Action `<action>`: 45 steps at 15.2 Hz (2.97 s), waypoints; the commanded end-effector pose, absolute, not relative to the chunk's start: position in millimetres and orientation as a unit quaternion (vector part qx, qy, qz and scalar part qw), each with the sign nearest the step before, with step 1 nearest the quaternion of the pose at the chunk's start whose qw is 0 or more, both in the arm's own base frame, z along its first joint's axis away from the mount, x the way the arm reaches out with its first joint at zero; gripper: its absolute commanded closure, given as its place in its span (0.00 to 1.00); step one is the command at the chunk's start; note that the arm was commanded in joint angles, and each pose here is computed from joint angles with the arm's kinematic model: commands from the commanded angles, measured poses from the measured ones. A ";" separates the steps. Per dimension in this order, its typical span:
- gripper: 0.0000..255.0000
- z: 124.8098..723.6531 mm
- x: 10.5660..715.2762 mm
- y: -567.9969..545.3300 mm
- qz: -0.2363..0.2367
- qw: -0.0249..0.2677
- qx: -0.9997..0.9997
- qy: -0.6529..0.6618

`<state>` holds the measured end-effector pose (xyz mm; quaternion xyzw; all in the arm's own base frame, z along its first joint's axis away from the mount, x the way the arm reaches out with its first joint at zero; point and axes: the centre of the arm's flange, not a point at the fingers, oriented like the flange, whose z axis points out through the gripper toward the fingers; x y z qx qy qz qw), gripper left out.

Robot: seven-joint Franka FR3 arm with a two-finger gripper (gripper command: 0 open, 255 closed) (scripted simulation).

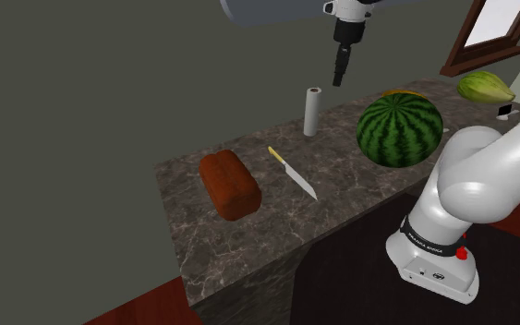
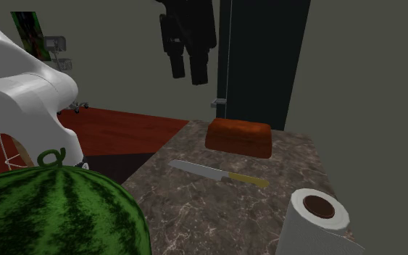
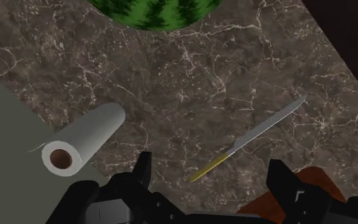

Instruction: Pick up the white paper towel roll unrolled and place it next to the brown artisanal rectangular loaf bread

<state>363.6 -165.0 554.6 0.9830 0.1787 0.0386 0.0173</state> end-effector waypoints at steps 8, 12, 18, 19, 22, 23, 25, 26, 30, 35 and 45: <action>0.00 501.3 433.9 -246.5 0.038 0.017 0.961 0.273; 0.00 477.1 469.3 -278.1 0.037 0.016 0.949 0.314; 0.00 444.4 520.9 -315.8 0.036 0.016 0.929 0.367; 0.00 439.2 521.3 -315.8 0.036 0.016 0.929 0.367; 0.00 423.4 522.6 -315.8 0.036 0.016 0.929 0.367; 0.00 418.1 523.0 -315.8 0.036 0.016 0.929 0.367; 0.00 404.6 524.1 -315.8 0.036 0.016 0.929 0.367; 0.00 404.6 524.1 -315.8 0.036 0.016 0.929 0.367; 0.00 404.6 524.1 -315.8 0.036 0.016 0.929 0.367; 1.00 404.6 524.1 -315.8 0.036 0.016 0.929 0.367; 1.00 415.1 524.1 -315.8 0.036 0.016 0.929 0.367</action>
